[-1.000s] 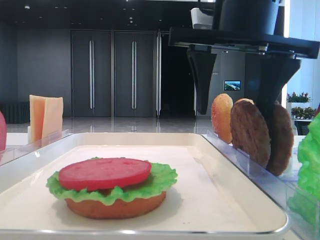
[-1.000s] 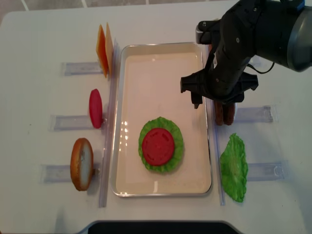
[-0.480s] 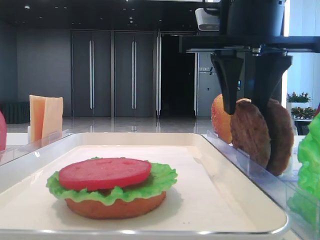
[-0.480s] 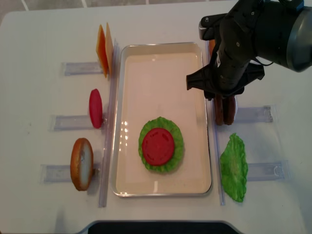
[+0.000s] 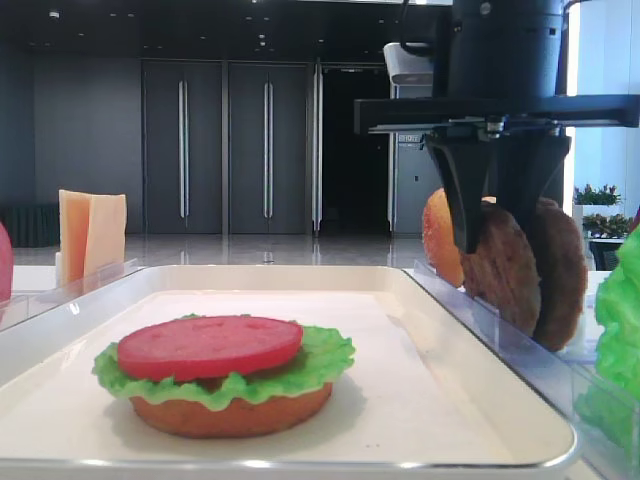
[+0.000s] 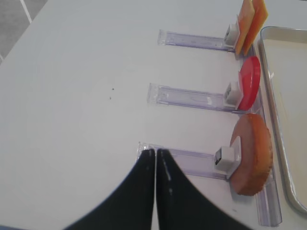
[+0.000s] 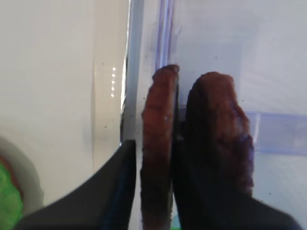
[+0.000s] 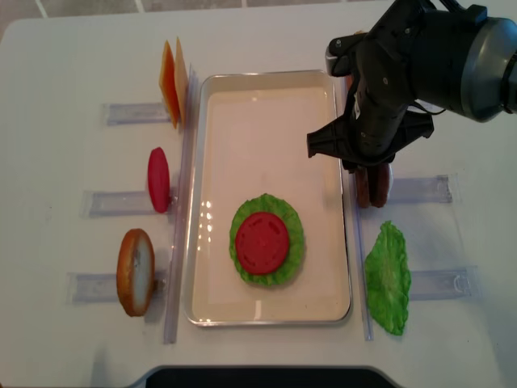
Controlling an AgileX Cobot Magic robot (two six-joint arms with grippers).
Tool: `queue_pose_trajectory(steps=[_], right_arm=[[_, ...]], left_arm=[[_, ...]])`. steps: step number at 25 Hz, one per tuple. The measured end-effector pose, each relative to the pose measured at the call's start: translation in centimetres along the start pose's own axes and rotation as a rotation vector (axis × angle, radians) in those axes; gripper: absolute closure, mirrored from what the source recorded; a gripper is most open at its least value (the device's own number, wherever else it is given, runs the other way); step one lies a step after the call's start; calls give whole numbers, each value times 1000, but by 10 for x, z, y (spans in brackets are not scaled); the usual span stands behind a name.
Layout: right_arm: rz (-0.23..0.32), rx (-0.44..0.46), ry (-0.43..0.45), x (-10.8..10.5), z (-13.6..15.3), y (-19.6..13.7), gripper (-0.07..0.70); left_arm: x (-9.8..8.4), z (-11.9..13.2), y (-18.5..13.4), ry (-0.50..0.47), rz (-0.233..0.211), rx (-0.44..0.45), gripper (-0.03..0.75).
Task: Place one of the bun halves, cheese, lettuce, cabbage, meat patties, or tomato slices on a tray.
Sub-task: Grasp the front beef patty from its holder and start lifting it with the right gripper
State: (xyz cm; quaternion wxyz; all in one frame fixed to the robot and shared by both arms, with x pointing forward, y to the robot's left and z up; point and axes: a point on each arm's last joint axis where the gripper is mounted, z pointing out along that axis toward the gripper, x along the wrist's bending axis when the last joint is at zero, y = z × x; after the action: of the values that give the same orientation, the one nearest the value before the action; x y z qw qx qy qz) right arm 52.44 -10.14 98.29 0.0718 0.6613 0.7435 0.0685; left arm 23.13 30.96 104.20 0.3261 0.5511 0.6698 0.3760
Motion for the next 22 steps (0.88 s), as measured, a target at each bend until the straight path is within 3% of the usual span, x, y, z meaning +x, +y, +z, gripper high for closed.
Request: queue_pose_trajectory(steps=[10,22], right_arm=[[-21,-6,-16,1,1,-1,480],[-24,-2,-23,-1,-4,-2,485]], left_arm=[[0,0,0,0,0,0,716],[0,0,0,0,0,0,716]])
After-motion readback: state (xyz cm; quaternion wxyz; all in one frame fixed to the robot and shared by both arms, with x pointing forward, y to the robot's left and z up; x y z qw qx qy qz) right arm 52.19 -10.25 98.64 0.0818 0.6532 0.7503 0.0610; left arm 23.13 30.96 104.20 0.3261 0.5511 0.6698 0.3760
